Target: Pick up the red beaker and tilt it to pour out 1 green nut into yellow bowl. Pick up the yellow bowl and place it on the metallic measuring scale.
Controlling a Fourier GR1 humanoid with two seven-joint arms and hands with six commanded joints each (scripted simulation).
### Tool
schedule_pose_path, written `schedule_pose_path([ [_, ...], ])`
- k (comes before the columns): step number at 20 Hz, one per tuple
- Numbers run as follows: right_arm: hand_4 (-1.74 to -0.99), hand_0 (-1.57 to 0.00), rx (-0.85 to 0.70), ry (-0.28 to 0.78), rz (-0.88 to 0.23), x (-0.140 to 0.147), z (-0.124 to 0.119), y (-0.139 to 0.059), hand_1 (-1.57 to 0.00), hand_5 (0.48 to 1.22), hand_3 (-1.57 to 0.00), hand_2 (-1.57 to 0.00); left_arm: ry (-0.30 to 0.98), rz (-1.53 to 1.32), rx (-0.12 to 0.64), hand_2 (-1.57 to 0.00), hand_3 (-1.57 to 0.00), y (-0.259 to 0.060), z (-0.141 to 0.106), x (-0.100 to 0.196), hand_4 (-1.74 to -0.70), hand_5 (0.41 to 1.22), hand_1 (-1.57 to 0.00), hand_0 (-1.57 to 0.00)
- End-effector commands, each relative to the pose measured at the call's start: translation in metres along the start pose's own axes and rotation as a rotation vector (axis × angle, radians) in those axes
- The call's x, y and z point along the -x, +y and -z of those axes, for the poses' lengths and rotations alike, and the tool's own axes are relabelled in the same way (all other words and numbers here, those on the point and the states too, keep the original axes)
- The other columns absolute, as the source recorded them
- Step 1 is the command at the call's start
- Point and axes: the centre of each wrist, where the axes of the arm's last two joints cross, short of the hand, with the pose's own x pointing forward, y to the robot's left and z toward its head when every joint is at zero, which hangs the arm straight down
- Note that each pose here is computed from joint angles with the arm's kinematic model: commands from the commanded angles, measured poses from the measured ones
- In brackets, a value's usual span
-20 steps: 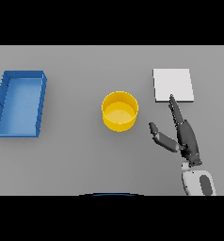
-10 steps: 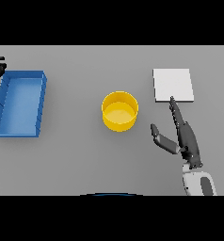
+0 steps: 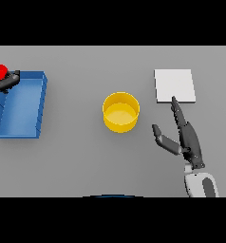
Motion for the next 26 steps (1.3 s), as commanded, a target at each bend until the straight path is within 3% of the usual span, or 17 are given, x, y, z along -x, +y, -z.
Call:
schedule_pose_path([
  [1, -1.15, 0.0, 0.001, -0.001, 0.005, 0.001, -0.001, 0.0, 0.0, 0.671, 0.0, 0.0, -0.002, -0.022, 0.034, -0.65, -0.67, 0.007, -0.002, 0.001, -1.05, 0.683, -0.69, -0.75],
  [3, -1.155, 0.0, 0.005, -0.001, 0.008, 0.002, -0.001, 0.002, 0.0, 0.67, 0.0, 0.0, 0.014, 0.058, 0.062, -0.42, -0.43, 0.012, -0.004, 0.005, -0.92, 0.651, -0.44, -0.48],
  [6, -1.156, 0.0, 0.004, -0.004, -0.022, 0.002, -0.001, 0.0, 0.0, 0.665, 0.0, 0.0, 0.06, 0.139, 0.077, -0.21, -0.22, 0.006, -0.001, 0.008, -0.83, 0.627, -0.22, -0.25],
  [11, -1.144, 0.0, 0.012, 0.014, -0.047, -0.002, 0.003, -0.001, 0.0, 0.644, 0.0, 0.0, 0.006, 0.152, 0.036, -0.07, -0.07, -0.001, 0.002, 0.006, -0.78, 0.631, -0.07, -0.08],
  [12, -1.131, 0.0, 0.018, 0.039, -0.1, -0.005, 0.005, -0.002, 0.0, 0.631, 0.0, 0.0, -0.012, 0.136, 0.029, -0.06, -0.06, -0.001, 0.0, 0.006, -0.78, 0.633, -0.06, -0.06],
  [15, -1.08, 0.0, -0.115, -0.02, -0.175, -0.011, 0.017, 0.0, 0.0, 0.662, 0.0, 0.0, -0.073, 0.077, 0.031, -0.03, -0.03, 0.001, -0.002, 0.002, -0.79, 0.652, -0.03, -0.03],
  [19, -1.128, 0.0, -0.301, -0.035, -0.471, -0.023, 0.041, -0.006, 0.0, 0.637, 0.0, 0.0, -0.089, 0.057, 0.05, -0.01, -0.01, -0.009, -0.006, -0.001, -0.8, 0.673, -0.01, -0.01],
  [22, -1.142, 0.0, -0.437, -0.111, -0.687, -0.033, 0.063, -0.004, 0.0, 0.627, 0.0, 0.0, -0.069, 0.051, 0.049, -0.01, -0.01, -0.012, -0.005, 0.0, -0.81, 0.687, -0.01, -0.01],
  [26, -1.162, 0.0, -0.616, -0.206, -0.884, -0.048, 0.088, 0.008, 0.0, 0.637, 0.0, 0.0, -0.08, 0.054, 0.062, 0.0, 0.0, -0.012, -0.008, 0.004, -0.81, 0.689, 0.0, 0.0],
])
